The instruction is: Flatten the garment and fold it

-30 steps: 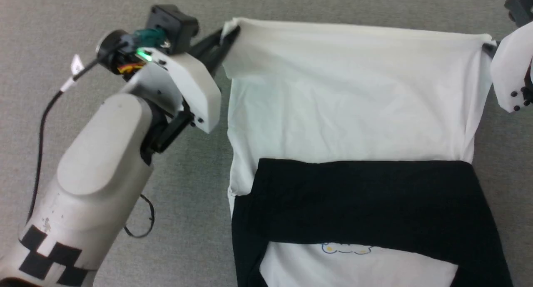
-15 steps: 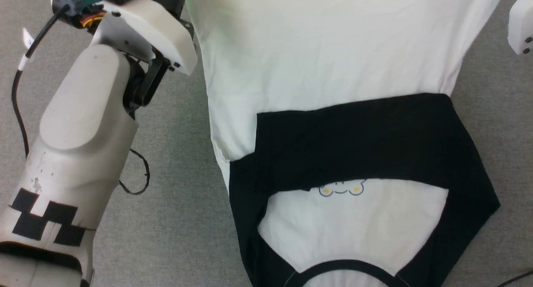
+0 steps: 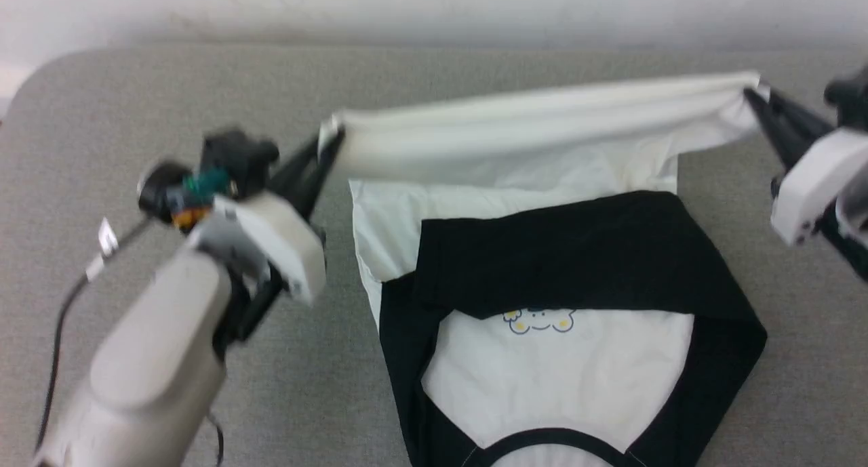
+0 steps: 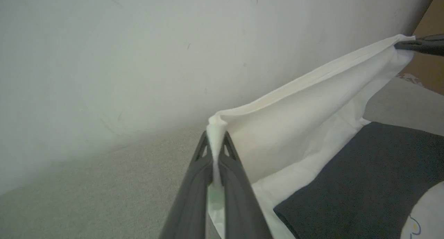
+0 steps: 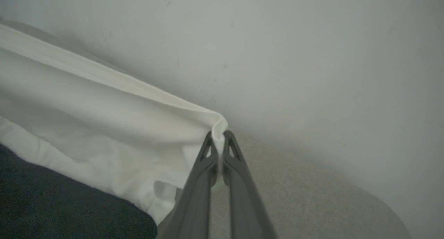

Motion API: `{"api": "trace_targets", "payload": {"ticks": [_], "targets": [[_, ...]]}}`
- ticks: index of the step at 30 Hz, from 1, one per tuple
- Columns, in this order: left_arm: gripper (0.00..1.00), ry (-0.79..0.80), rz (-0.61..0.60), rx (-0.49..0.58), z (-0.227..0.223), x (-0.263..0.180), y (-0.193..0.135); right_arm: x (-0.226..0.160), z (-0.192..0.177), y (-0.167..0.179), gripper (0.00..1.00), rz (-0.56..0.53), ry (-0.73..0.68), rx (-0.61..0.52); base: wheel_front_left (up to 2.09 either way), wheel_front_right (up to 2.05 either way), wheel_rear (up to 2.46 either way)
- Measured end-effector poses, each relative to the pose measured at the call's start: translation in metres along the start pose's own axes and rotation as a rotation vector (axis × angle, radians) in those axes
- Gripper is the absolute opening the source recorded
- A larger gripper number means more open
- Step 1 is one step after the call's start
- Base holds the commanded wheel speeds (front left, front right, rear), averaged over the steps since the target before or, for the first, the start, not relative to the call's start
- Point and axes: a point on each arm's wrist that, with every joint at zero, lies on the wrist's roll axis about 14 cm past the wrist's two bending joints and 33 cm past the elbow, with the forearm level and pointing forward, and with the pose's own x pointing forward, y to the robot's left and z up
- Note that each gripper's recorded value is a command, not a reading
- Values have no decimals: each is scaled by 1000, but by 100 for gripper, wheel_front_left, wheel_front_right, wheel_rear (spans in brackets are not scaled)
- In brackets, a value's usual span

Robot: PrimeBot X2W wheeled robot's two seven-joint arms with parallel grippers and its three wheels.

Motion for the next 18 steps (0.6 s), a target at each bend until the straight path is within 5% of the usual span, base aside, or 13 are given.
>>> {"api": "trace_targets", "payload": {"ticks": [7,18], "targets": [[0,162,-38,-65,-40,-77,-43,-63,-32,38,0,94,112,82,0,0,0],[0,413,-143,-157,-101,-148,-101,-153,-112,96,0,252,497,158,0,0,0]]}}
